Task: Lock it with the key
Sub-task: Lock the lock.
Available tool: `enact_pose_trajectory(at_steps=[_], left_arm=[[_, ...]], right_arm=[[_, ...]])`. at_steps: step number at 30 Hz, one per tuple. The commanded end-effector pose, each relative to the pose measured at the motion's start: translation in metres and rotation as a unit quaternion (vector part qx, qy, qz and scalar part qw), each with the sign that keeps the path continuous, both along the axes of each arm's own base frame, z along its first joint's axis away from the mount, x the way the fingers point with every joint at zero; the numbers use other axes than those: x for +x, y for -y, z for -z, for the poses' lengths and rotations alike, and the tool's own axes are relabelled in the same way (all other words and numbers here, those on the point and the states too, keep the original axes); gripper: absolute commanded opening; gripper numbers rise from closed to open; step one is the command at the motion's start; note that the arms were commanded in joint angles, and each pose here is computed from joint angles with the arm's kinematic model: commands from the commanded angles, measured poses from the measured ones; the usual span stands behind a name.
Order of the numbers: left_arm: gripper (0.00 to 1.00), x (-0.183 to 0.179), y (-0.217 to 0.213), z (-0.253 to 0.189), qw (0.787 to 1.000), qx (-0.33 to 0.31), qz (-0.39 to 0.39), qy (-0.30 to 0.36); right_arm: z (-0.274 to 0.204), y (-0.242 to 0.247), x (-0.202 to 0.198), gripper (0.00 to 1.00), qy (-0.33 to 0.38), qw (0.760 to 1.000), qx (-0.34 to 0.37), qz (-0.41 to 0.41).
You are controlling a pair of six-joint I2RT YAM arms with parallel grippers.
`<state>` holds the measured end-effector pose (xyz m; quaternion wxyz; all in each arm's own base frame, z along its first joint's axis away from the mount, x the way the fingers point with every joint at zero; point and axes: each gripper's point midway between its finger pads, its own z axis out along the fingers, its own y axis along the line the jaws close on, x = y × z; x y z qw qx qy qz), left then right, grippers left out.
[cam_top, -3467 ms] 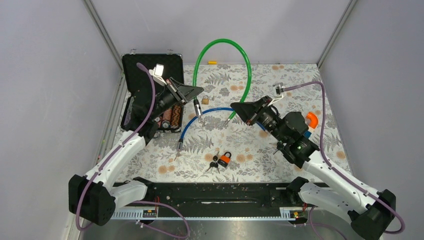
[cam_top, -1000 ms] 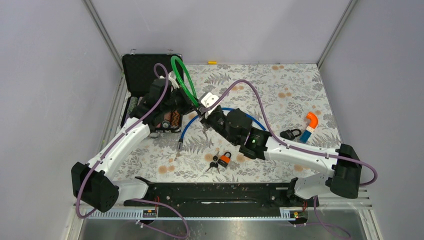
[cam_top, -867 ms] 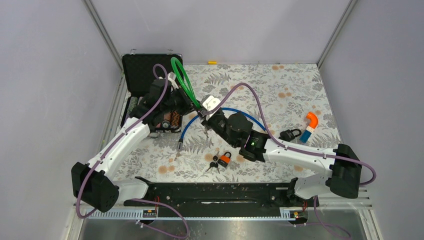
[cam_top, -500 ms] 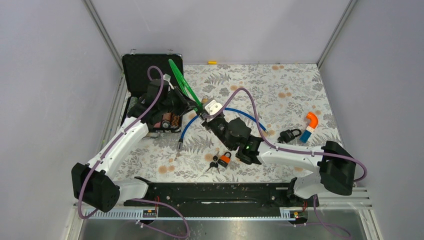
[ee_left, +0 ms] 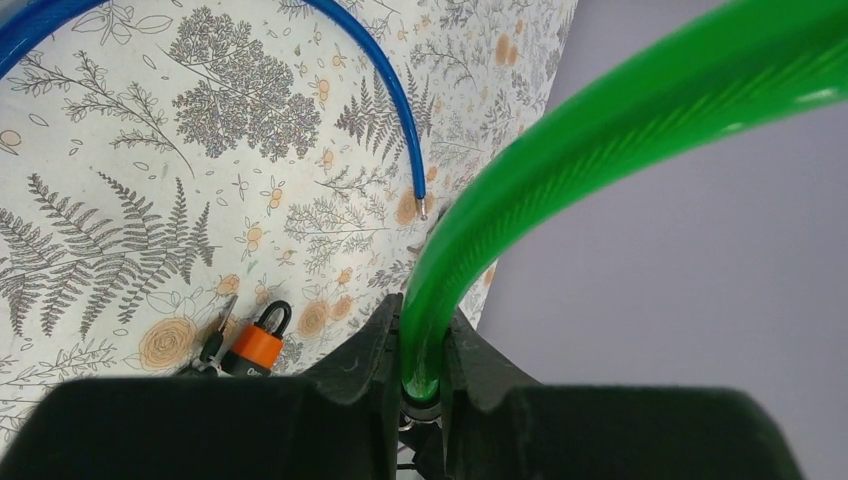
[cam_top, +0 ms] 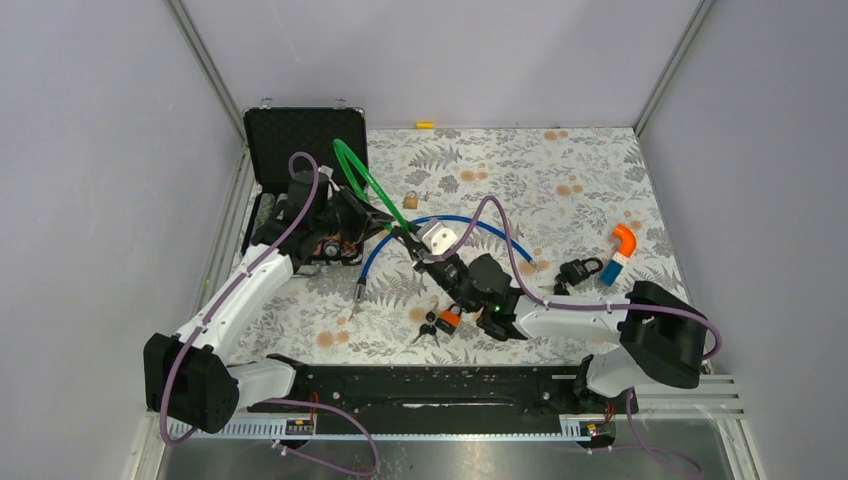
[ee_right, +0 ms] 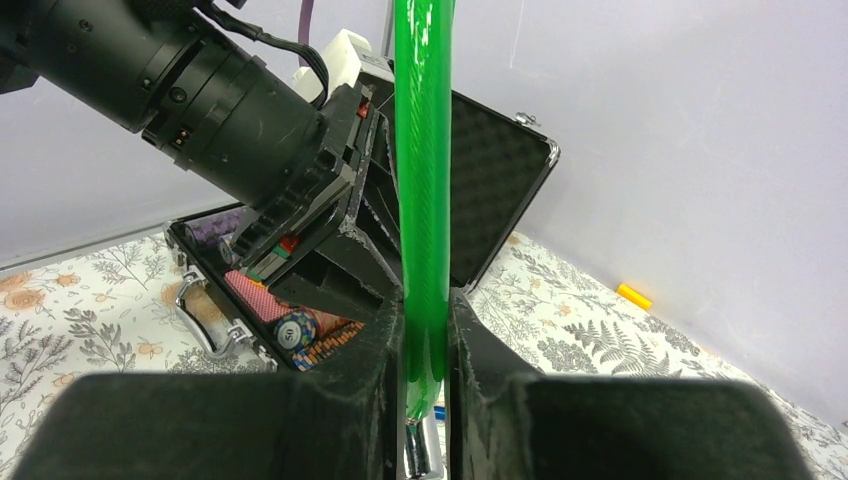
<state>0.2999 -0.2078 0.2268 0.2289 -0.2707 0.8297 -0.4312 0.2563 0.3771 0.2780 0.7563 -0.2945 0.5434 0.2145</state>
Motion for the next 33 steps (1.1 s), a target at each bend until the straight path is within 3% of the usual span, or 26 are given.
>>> enact_pose_trajectory(at_steps=[1,4,13,24,33], left_arm=[[0.0,-0.005,0.018,-0.087,0.987,-0.114,0.04,0.107],[0.0,-0.008,0.02,-0.098,0.983,-0.12,0.053,0.128],[0.0,-0.007,0.012,-0.099,0.983,-0.129,0.037,0.127],[0.0,0.005,0.011,-0.066,0.988,-0.12,0.023,0.097],[0.0,0.009,0.01,-0.061,0.989,-0.11,0.017,0.1]], right_arm=[[0.048,-0.008,0.005,0.0,-0.041,0.996,-0.082,-0.002],[0.058,-0.013,0.01,0.0,-0.085,0.991,-0.107,0.008],[0.045,-0.01,0.006,0.01,-0.136,0.989,-0.064,0.011],[-0.008,-0.005,-0.01,0.38,-0.164,0.985,-0.057,-0.021],[-0.032,0.009,-0.026,0.8,-0.215,0.975,-0.019,-0.043]])
